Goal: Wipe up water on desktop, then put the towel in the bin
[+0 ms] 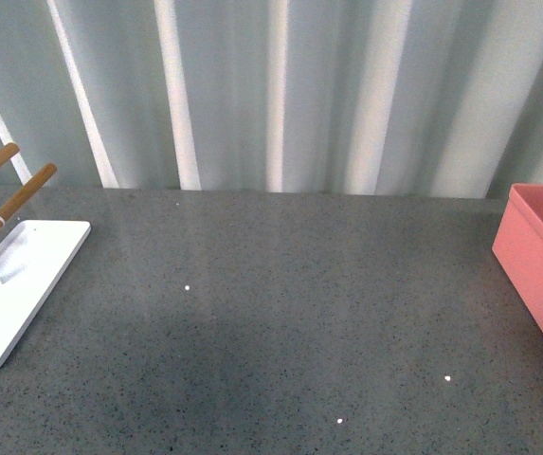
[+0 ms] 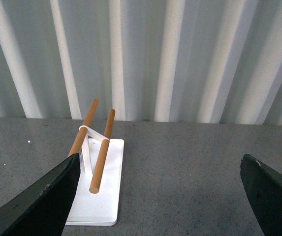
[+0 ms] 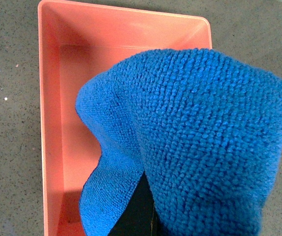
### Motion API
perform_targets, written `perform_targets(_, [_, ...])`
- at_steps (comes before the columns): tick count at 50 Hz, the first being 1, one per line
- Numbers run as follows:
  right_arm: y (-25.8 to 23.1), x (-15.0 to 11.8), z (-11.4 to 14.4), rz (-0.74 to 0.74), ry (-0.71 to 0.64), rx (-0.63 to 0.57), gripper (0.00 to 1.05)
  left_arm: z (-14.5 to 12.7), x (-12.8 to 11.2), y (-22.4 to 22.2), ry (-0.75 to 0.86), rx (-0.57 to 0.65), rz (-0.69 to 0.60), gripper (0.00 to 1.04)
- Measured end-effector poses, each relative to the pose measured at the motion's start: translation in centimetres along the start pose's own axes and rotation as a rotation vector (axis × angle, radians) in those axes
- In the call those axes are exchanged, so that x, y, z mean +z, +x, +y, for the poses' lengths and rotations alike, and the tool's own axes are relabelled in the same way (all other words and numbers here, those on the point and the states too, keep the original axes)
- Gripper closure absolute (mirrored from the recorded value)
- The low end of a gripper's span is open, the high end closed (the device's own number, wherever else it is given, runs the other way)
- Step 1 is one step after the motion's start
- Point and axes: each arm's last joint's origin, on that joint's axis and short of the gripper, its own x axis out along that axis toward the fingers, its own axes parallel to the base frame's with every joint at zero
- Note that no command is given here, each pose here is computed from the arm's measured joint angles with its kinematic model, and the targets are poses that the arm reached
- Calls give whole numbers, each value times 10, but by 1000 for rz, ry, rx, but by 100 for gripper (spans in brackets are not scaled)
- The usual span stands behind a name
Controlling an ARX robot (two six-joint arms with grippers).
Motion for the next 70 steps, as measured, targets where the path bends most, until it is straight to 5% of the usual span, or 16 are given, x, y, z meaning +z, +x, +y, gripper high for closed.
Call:
perform_targets(6, [11,-3,0,21,17,-3,96,0,0,0,0,0,0,7])
perform_targets(34, [16,-4,2,34,26,0,5,0,0,0,0,0,0,7])
perform_targets(40, [16,-4,2,30,29,5,7,0,0,0,0,0,0,7])
perform_targets(47, [24,-26,15,-436,181,228,26,0,0,0,0,4,0,7])
perform_targets(56, [4,-59,36,-860,195,220,53,0,0,0,0,0,0,7])
perform_targets(70, [-17,-111,60,-905,205,219,100,0,0,0,0,0,0,7])
